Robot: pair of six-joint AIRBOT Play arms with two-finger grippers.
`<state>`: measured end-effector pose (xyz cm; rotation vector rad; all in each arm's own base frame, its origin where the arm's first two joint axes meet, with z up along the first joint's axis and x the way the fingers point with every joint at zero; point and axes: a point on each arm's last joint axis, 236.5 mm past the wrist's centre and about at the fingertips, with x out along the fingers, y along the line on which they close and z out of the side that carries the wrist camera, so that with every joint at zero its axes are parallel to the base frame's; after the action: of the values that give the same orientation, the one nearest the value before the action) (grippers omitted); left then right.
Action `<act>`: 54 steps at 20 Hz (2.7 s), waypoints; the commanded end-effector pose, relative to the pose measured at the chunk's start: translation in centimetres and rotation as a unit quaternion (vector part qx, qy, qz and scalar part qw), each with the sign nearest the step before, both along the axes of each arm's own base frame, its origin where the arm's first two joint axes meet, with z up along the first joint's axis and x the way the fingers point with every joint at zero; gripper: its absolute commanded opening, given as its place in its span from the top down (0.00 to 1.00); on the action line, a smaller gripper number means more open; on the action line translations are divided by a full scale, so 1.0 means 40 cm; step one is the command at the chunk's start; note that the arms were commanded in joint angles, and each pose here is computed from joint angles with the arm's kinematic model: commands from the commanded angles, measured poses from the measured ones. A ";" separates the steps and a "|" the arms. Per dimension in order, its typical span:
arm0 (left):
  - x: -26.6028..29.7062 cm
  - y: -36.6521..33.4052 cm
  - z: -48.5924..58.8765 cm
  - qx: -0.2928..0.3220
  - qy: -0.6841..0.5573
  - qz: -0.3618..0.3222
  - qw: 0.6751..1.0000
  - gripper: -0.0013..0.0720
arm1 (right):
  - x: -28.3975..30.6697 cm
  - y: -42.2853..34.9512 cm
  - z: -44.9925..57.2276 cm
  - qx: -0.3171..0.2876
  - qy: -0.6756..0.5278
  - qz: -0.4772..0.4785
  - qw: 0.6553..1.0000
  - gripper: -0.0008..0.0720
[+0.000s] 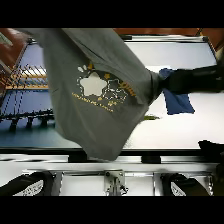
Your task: Fold the shirts.
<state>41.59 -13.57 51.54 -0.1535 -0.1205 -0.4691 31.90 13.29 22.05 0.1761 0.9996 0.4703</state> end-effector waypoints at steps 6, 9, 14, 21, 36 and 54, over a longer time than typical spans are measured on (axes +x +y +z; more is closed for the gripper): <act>0.393 -0.362 -0.720 0.063 0.251 -0.091 0.962 0.94 | 0.180 0.000 -0.443 -0.006 0.151 -0.066 0.986 0.91; 0.399 -0.397 -0.866 0.057 0.324 -0.104 0.939 0.64 | 0.201 0.004 -0.481 -0.003 0.159 -0.072 0.985 0.91; 0.343 -0.231 -0.791 0.004 0.399 -0.072 0.914 0.45 | 0.181 0.004 -0.488 -0.007 0.176 -0.065 0.982 0.91; 0.001 0.093 -0.771 0.131 0.557 -0.002 0.820 0.28 | 0.111 0.004 -0.500 -0.022 0.224 -0.032 0.974 0.91; -0.556 -0.015 -1.455 -0.078 0.759 -0.017 0.646 0.00 | 0.124 0.004 -0.498 -0.023 0.210 -0.028 0.977 0.91; -0.430 -0.215 -1.446 -0.050 0.696 -0.123 0.705 0.94 | 0.142 0.035 -0.450 0.013 0.184 -0.033 0.982 0.91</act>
<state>22.47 -20.82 -9.56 -0.6909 1.5037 -0.3629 37.64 13.84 2.84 0.2922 1.3692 0.3698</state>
